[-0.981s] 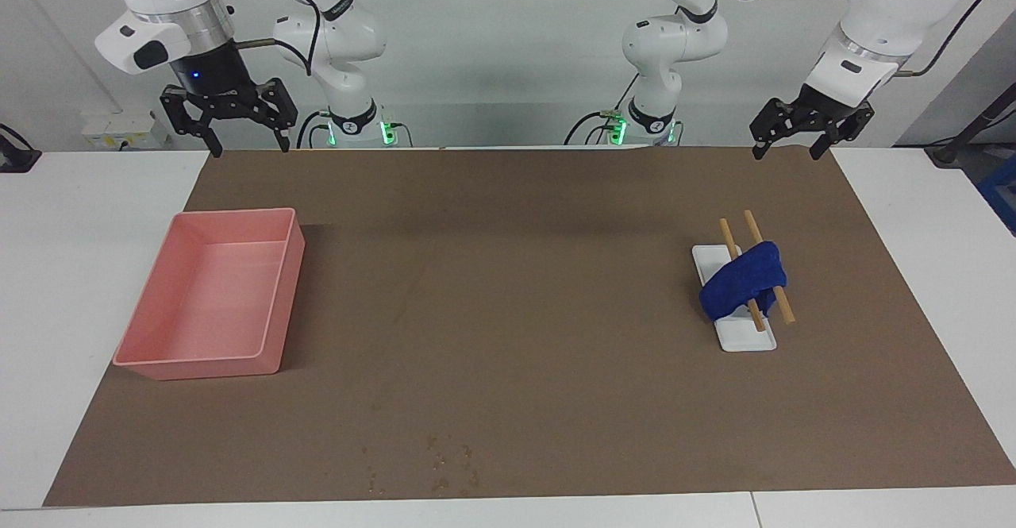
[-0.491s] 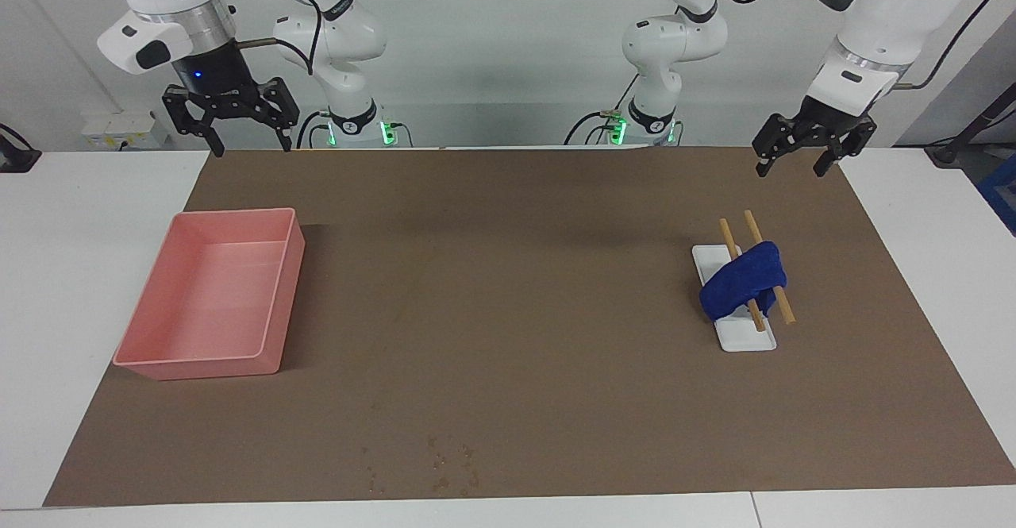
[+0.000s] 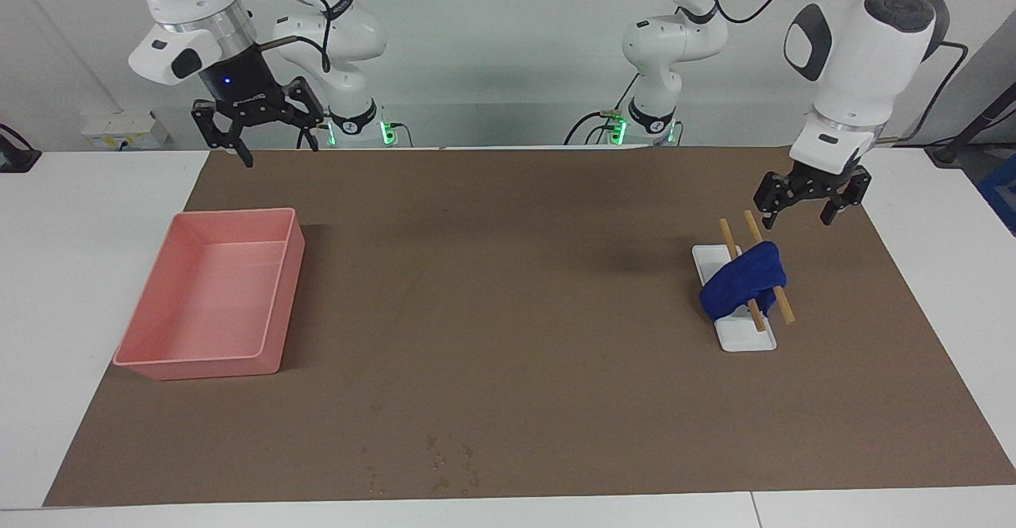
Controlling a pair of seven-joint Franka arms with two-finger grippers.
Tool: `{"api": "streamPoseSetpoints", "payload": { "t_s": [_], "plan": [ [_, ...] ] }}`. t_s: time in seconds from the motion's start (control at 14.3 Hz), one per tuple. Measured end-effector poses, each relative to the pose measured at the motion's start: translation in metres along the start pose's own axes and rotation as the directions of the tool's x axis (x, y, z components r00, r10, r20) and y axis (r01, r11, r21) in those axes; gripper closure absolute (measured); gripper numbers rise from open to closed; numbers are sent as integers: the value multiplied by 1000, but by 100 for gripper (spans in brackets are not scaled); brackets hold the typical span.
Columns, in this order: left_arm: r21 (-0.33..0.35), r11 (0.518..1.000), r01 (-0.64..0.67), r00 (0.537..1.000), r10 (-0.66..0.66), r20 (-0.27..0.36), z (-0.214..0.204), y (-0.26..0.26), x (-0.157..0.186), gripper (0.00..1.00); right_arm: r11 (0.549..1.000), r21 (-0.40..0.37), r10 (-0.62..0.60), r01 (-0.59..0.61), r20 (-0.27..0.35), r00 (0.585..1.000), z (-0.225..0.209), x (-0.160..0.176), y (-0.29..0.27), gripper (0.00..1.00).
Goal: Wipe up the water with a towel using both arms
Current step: 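Grasp the blue towel on the white tray with the left gripper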
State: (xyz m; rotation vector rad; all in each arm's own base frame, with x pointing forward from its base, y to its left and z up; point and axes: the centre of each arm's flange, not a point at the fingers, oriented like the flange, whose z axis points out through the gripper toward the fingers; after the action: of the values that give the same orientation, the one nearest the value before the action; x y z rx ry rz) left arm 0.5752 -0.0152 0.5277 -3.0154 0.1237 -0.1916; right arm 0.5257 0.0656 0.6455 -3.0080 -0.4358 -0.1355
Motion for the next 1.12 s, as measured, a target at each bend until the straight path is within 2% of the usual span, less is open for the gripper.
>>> {"api": "streamPoseSetpoints", "payload": {
  "t_s": [0.28,0.42,0.56,0.7,0.84,1.12],
  "plan": [
    [38,998,57,998,-58,31,52,6,-1,2,977,13,-214,214,7,977,21,-10,-69,0],
    [60,997,58,998,-59,28,68,16,-6,5,946,7,-323,323,-24,946,21,-12,-93,0],
    [82,995,61,998,-62,18,75,28,-8,7,869,-31,-495,494,-82,865,22,-7,-95,0],
    [84,995,57,998,-58,13,84,34,-12,18,787,-49,-617,615,-82,783,31,-5,-89,0],
    [94,995,44,999,-45,5,93,34,-16,18,746,-44,-666,665,-72,742,45,-6,-87,0],
    [149,989,-1,1000,3,-12,100,32,-18,21,689,-28,-718,724,-160,677,83,-4,-111,0]
  ]
}}
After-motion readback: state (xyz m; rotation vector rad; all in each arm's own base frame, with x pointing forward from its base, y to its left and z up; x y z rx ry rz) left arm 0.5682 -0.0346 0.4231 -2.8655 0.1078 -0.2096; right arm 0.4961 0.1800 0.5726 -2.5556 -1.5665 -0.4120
